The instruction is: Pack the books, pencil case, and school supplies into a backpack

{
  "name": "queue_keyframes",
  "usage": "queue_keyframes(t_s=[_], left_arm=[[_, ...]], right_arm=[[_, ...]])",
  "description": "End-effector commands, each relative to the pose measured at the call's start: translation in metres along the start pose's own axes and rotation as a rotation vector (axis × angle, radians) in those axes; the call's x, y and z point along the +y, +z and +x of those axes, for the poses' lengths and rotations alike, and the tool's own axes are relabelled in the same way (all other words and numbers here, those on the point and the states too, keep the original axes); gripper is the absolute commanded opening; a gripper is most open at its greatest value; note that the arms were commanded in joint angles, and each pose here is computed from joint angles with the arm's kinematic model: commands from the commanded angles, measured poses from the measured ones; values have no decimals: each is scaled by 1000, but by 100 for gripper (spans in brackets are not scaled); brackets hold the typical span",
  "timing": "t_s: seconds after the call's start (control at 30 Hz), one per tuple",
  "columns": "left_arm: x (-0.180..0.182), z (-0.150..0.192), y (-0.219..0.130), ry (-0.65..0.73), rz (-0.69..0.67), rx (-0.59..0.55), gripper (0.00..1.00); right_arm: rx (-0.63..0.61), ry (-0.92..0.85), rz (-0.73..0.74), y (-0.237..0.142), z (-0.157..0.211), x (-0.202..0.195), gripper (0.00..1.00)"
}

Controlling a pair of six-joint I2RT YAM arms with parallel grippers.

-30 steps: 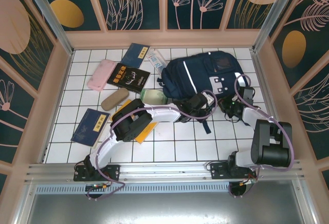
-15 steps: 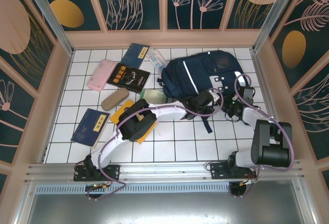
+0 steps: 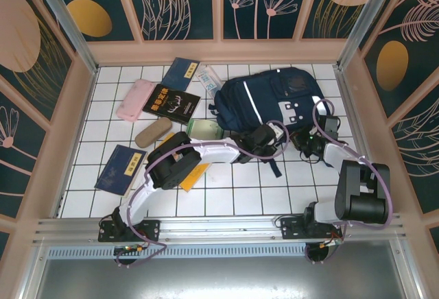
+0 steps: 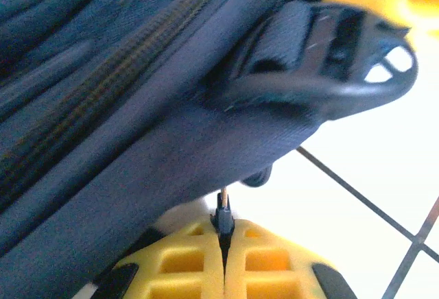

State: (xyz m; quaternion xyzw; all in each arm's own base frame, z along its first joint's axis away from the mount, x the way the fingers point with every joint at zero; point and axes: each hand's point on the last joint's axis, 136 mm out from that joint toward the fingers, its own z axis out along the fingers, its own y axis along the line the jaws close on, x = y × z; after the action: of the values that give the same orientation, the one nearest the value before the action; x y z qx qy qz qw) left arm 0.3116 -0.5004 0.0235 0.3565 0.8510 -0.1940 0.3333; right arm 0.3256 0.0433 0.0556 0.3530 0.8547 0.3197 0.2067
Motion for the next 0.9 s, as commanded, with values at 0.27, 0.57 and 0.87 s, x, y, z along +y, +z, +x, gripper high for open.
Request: queue_keyframes(t_s=[0.27,0.57,0.87], left_arm=[[49,-10,-46,-108,-125,-51,0],[90,9,-90,-138,-235,-24,0],[127,26,-126,-198,-286,20,0]], right_arm=[[-11,-7,-16,-13,-7,0,0],[-84,-37,29,-20,-26,-10,0],[-171,-86,69,-26,-62,-3,0]])
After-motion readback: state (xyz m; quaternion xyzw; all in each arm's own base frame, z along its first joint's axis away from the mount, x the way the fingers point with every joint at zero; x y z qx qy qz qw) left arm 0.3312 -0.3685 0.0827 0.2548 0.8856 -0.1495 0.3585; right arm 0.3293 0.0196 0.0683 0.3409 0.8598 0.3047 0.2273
